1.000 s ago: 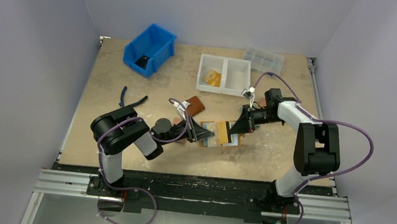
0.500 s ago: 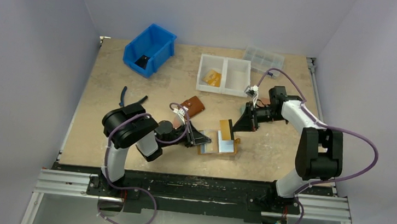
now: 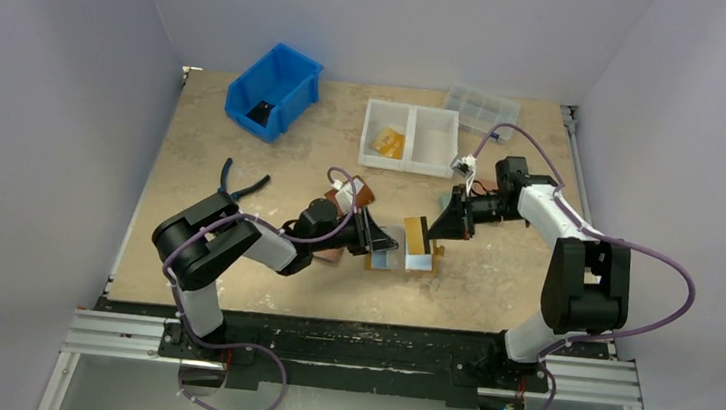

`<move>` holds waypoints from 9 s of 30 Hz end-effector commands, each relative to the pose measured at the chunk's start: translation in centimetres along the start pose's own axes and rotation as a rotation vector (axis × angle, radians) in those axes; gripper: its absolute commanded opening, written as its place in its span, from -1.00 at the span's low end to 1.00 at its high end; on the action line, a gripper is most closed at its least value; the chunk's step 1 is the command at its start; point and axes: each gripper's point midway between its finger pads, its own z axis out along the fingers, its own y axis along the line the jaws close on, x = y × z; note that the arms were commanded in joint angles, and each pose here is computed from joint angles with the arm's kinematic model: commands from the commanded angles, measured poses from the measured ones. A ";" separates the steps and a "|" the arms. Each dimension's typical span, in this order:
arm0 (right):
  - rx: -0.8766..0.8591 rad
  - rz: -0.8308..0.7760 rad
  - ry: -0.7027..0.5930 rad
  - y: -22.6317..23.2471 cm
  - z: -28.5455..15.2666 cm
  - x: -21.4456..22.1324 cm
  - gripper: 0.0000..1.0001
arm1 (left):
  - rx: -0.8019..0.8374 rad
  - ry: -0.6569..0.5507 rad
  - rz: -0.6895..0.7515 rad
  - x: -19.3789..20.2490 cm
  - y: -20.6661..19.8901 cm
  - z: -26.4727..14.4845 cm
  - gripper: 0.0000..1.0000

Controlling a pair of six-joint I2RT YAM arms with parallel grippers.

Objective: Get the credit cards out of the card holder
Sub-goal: Remove the credit card from the card holder, then place the credit card in the storage box, then remove the credit card from the card holder.

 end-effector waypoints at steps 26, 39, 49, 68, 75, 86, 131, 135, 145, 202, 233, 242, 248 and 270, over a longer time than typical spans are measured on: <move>0.030 -0.067 -0.066 0.5 -2.3 -2.2 -1.00 | 0.045 0.177 0.150 1.9 -4.5 5.8 -0.28; 0.049 -0.076 -0.082 0.2 -3.1 -2.3 -1.00 | -0.208 -0.064 0.186 -2.9 -0.8 1.7 -0.28; 0.054 -0.115 -0.082 0.5 -3.2 -2.2 -1.00 | -0.126 -0.327 0.303 -7.2 -5.2 -4.1 -0.06; 0.311 -0.778 -0.008 1.8 -2.7 -5.4 -1.00 | 0.385 -0.231 -0.192 -4.6 -12.9 -8.2 0.74; 0.460 -0.980 -0.046 2.9 -2.0 -7.1 -1.00 | 0.194 -0.271 -0.303 -5.5 -11.0 -7.7 0.75; 0.505 -1.128 0.000 2.2 -0.8 -4.9 -1.00 | -0.050 -0.267 -0.423 -5.0 -11.0 -5.3 0.76; 0.301 -1.085 0.082 4.2 0.0 -1.4 0.98 | -0.135 -0.286 0.123 -10.6 -6.2 -2.6 -1.00; 0.314 -1.045 0.084 3.9 -0.5 -1.7 0.98 | -0.097 -0.220 0.254 -15.1 -4.1 -1.5 -1.00; 0.326 -1.023 0.074 3.6 -0.7 -1.7 0.98 | -0.274 -0.283 0.349 -26.4 -0.1 2.7 -1.00; 0.394 -0.720 0.077 -0.1 -3.6 0.3 0.98 | -0.097 -0.063 0.386 -5.5 -5.7 -7.5 0.79; 0.303 -0.767 0.535 -5.3 -1.3 10.1 -1.00 | 0.036 0.063 0.234 1.8 -4.3 3.5 -0.55; 0.258 -0.801 0.565 -5.1 -1.3 11.1 -1.00 | 0.038 0.091 0.216 2.5 -3.7 5.0 -0.62; 0.246 -0.810 0.571 -5.0 -1.4 11.3 -1.00 | 0.028 0.110 0.206 3.2 -3.0 5.9 -0.63; 0.313 -0.815 0.616 -6.5 -0.7 11.2 -1.00 | -0.161 0.153 0.206 4.3 2.7 7.3 -0.51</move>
